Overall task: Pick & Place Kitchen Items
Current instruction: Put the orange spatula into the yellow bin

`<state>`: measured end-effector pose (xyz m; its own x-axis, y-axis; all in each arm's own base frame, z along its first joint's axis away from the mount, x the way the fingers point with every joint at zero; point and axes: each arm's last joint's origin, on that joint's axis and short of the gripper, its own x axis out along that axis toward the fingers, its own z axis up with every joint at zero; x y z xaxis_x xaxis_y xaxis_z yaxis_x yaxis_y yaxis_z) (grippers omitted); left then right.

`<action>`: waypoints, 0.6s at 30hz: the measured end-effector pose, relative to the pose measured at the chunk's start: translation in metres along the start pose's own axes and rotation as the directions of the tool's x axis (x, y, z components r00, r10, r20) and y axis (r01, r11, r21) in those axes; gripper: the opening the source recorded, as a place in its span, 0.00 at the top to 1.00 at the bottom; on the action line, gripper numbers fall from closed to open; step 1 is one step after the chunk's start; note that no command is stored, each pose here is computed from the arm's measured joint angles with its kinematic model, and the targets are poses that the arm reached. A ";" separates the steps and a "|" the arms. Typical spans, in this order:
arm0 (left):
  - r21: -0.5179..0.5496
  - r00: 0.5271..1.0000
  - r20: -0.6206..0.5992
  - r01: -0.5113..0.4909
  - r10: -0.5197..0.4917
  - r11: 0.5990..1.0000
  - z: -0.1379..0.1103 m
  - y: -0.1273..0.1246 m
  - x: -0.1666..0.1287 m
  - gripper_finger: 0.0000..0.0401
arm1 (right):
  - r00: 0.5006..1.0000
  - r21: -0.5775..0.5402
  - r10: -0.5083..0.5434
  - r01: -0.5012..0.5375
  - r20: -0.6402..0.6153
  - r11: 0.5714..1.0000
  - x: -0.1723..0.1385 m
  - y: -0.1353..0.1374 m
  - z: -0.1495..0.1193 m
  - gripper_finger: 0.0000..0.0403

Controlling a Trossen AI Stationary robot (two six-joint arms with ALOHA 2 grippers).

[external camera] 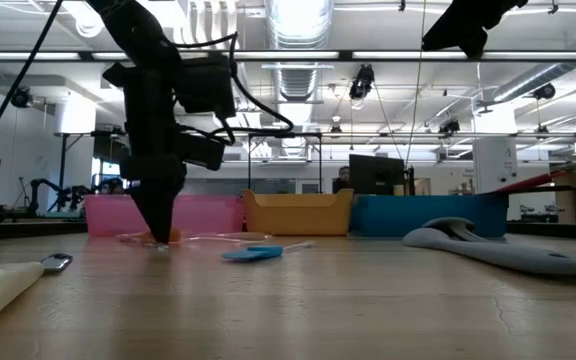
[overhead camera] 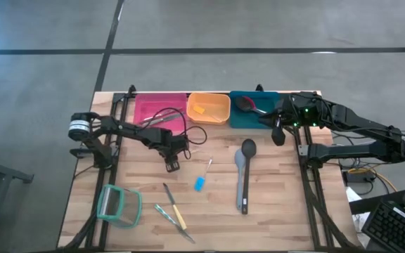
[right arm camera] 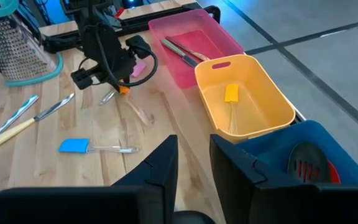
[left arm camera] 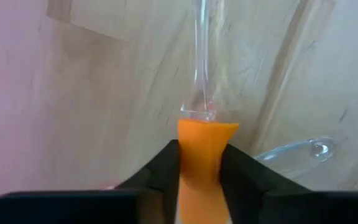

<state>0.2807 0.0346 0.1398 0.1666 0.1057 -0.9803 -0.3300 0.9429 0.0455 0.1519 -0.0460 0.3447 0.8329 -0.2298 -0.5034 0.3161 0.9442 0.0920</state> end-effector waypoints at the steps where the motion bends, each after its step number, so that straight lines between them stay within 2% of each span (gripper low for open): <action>1: 0.002 1.000 0.005 0.003 -0.003 1.000 0.000 0.000 -0.001 0.79 | 1.000 0.000 0.000 0.000 0.000 1.000 0.000 0.000 0.000 0.78; 5: 0.021 1.000 0.017 -0.001 0.000 1.000 0.003 0.000 -0.005 0.91 | 1.000 0.002 0.000 0.000 0.000 1.000 0.000 0.000 0.000 0.76; 13: 0.119 0.999 -0.024 -0.033 0.036 0.992 0.016 0.001 -0.023 0.91 | 1.000 0.006 0.000 0.000 0.000 1.000 0.000 0.000 0.000 0.75; 18: 0.167 0.998 0.026 -0.063 0.059 0.984 0.033 0.000 -0.045 0.91 | 1.000 0.003 0.000 0.000 0.000 1.000 0.000 0.000 0.000 0.80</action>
<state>0.3041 0.0400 0.1904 0.1710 0.1696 -0.9706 -0.1804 0.9738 0.1384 0.1519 -0.0460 0.3447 0.8328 -0.2301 -0.5034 0.3176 0.9435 0.0943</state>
